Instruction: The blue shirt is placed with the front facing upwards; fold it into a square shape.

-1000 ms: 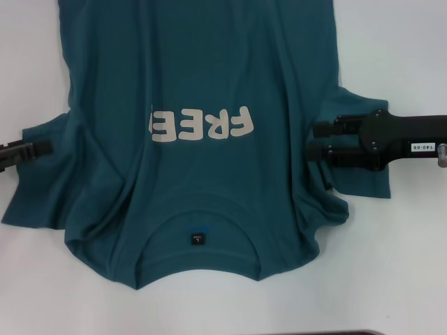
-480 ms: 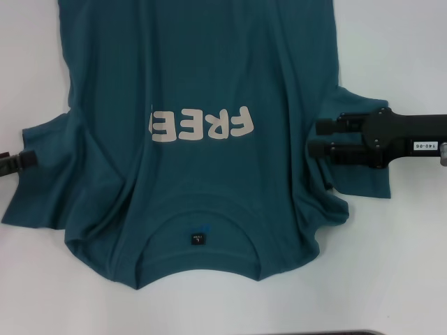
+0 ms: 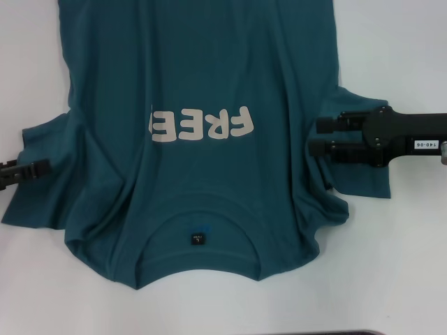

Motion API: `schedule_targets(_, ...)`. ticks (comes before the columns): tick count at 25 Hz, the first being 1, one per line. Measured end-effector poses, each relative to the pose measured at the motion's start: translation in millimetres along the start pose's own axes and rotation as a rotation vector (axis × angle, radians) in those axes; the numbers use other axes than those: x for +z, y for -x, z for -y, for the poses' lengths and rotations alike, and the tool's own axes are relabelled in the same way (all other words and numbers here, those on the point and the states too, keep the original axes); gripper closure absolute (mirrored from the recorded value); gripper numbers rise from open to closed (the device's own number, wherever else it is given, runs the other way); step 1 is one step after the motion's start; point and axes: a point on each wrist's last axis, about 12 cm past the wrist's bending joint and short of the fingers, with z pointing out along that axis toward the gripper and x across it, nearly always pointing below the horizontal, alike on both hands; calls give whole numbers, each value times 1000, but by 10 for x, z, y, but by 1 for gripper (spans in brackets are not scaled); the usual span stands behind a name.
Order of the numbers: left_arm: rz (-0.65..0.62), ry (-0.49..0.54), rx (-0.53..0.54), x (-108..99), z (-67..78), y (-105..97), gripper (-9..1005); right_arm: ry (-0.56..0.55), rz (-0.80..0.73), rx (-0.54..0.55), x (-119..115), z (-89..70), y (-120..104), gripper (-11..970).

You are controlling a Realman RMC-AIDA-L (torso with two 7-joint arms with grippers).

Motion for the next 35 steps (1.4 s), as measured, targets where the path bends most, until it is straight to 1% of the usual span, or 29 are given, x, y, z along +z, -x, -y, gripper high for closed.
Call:
schedule_targets(11, -26, -46, 24, 122, 91, 49, 158, -2, -1, -3, 7, 6, 12, 366)
schedule_targets(18, -28, -46, 20, 131, 95, 64, 169, -5, 6, 1, -7, 6, 5, 368)
schedule_targets(21, -57, -20, 2, 147, 70, 59, 173, -8, 17, 5, -23, 5, 2, 368)
schedule_targets(27, -72, -27, 20, 180, 119, 95, 339, -6, 22, 7, -29, 1, 2, 369)
schedule_targets(33, -69, -31, 27, 177, 145, 118, 573, -5, 23, 7, -28, 0, 5, 371)
schedule_targets(35, -69, -32, 27, 176, 146, 123, 800, -5, 23, 7, -30, -1, 2, 371)
